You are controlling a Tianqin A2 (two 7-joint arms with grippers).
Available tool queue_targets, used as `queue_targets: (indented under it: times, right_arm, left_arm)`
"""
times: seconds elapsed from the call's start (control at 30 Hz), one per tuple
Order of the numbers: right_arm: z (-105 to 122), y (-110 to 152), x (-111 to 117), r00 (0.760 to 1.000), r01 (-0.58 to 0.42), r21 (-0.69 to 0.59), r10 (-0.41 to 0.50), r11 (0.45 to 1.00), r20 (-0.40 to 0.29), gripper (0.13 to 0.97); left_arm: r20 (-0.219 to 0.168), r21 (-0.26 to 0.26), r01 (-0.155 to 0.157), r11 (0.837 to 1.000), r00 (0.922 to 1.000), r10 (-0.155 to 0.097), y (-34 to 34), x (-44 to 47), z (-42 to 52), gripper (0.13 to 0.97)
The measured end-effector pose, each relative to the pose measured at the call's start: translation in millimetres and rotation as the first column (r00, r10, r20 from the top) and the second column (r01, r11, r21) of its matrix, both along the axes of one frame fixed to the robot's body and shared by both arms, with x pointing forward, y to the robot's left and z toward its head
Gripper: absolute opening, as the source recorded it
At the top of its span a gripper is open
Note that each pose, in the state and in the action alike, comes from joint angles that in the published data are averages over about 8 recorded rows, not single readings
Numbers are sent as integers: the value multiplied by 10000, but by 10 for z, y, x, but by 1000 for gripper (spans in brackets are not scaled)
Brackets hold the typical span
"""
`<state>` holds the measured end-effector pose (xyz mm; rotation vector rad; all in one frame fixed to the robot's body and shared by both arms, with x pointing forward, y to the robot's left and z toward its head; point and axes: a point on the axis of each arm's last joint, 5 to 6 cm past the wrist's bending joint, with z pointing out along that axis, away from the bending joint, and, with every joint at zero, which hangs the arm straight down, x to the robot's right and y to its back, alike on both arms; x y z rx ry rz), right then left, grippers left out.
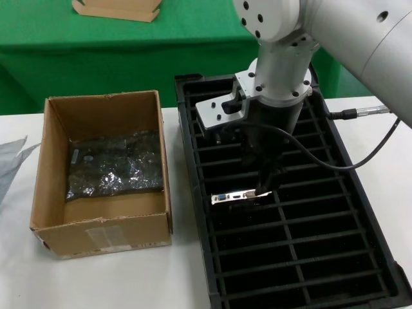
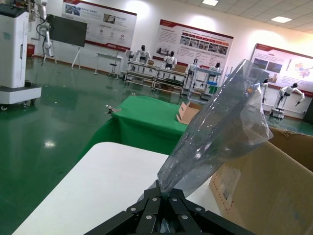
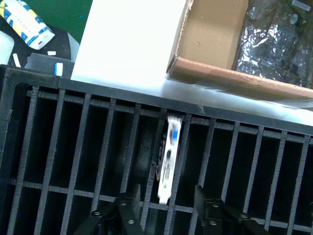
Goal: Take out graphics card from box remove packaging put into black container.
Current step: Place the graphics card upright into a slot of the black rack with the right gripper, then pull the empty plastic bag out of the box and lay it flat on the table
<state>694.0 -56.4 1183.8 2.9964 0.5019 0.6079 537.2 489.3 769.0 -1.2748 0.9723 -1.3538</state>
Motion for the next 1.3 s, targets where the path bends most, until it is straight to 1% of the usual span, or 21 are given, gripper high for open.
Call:
queue_targets:
  times: [0.27,0.3,0.57,0.7,0.8,0.97,1.07,1.2,1.3]
  right_arm:
    - [0,-4,3,10000,64,49,-63,10000,-30,511]
    - [3,-7,4,10000,81,63,-81,9999,-35,511]
    - [92,-40,17,9996,284,284,-283,9992,-29,718]
    - [205,-75,16,9991,395,646,-404,9971,141,718]
    - [298,-125,-2,9979,416,1134,-470,9927,454,774]
    - [389,-262,-81,9909,297,2172,-573,9757,1217,866]
    - [379,-368,-145,9841,177,2774,-658,9606,1651,886]
    - [295,-535,-242,9739,-27,3583,-789,9336,2128,927]
    - [178,-683,-307,9680,-140,4165,-921,9090,2334,948]
  left_arm:
    - [-31,68,22,10000,10000,-21,7,10,13,139]
    - [-37,78,26,10000,10000,-25,8,12,16,139]
    - [-120,197,88,9998,9999,-86,15,46,49,139]
    - [-136,309,124,9994,9998,-120,36,68,87,139]
    - [-114,414,136,9990,9998,-132,65,82,134,139]
    - [-3,597,75,9982,10000,-75,123,87,243,146]
    - [101,725,17,9974,9999,-24,149,82,334,151]
    - [268,997,-9,9950,9996,-18,163,99,522,178]
    - [337,1262,25,9920,9994,-68,146,133,694,205]
